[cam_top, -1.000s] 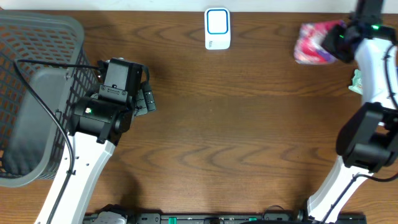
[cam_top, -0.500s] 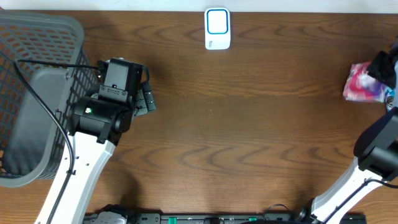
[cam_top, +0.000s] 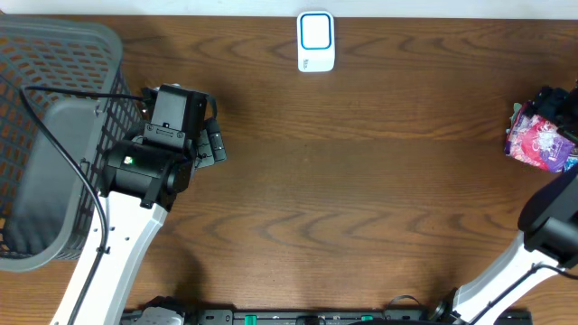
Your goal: Scan the item barcode
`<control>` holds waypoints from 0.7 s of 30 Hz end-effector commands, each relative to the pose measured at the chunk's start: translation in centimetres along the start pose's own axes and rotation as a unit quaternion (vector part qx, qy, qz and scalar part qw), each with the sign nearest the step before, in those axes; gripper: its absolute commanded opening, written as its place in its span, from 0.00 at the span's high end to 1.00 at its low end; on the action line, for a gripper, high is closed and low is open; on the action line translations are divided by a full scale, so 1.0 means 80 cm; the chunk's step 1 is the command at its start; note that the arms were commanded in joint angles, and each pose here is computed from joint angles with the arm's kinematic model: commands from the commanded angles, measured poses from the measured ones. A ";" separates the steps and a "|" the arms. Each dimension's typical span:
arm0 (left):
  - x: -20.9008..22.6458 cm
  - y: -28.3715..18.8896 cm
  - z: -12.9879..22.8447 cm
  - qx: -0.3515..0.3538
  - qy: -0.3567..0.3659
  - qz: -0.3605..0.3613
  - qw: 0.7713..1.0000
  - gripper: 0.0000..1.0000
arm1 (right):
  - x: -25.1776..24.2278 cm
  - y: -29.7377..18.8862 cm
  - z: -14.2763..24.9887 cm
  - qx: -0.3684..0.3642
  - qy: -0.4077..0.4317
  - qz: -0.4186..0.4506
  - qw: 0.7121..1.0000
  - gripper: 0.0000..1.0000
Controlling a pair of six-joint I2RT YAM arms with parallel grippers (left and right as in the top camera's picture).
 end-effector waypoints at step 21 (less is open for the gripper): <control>0.002 0.002 0.000 0.002 -0.003 -0.009 1.000 0.02 | -0.028 -0.252 0.261 -0.037 -0.144 -0.241 0.959 0.01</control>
Point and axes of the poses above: each gripper's point midway between its finger pads, its own y axis out along the fingers, its own x axis along the line the jaws close on, z = x × y, the point moved 10 cm from there along -y, back along the fingers, and after that the axes turned 8 degrees about y, right-handed, at the moved point
